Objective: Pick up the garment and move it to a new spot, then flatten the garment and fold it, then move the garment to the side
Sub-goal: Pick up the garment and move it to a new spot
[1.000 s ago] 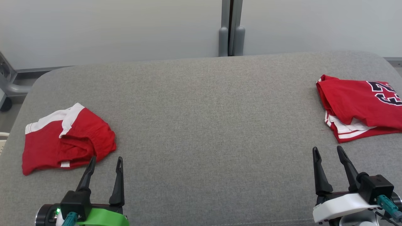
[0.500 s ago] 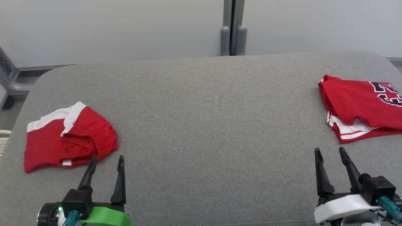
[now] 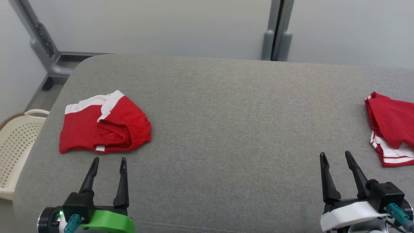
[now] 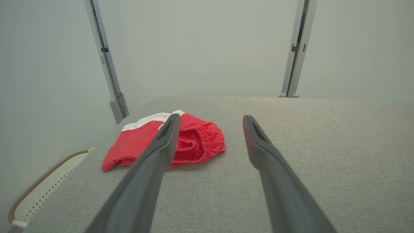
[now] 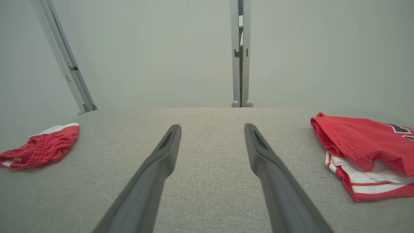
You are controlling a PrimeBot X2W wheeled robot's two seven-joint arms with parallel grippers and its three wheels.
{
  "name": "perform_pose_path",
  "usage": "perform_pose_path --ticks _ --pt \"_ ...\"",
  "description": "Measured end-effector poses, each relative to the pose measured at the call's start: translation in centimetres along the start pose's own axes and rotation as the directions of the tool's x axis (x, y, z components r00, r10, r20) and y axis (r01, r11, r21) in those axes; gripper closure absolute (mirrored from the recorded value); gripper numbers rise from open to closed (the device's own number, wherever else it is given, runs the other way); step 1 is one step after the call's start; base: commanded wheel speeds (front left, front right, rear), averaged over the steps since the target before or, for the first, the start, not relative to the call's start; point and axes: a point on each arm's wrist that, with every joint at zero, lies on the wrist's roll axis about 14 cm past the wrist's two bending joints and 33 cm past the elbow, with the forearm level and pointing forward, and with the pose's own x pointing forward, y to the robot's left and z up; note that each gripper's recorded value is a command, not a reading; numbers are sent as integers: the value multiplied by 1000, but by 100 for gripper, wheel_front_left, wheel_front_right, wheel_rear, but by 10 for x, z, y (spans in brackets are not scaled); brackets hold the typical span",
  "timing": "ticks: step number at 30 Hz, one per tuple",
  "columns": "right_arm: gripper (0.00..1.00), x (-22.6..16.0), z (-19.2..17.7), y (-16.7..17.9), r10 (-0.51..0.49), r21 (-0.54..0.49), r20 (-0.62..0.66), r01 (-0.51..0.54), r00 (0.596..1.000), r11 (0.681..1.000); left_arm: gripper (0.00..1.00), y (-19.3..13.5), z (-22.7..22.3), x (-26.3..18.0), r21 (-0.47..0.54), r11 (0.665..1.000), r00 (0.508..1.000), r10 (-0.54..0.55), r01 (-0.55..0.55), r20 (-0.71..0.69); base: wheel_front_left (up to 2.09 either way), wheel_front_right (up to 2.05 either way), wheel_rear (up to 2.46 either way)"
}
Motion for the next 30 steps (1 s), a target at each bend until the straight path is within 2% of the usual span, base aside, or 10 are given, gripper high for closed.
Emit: perform_pose_path --ticks 8,18,23,30 --pt "0 20 -11 47 146 27 -25 -145 989 989 0 43 5 -33 -1 987 987 160 -160 12 0 0 0" --pt "0 37 -20 107 316 59 -38 -314 948 948 0 87 9 -79 -2 943 943 332 -333 24 0 0 0" --pt "0 42 -22 123 358 70 -41 -355 933 932 0 97 11 -90 0 927 927 374 -375 28 0 0 0" --pt "0 42 -27 127 369 78 -52 -364 928 928 0 99 11 -91 0 924 923 383 -384 27 0 0 0"
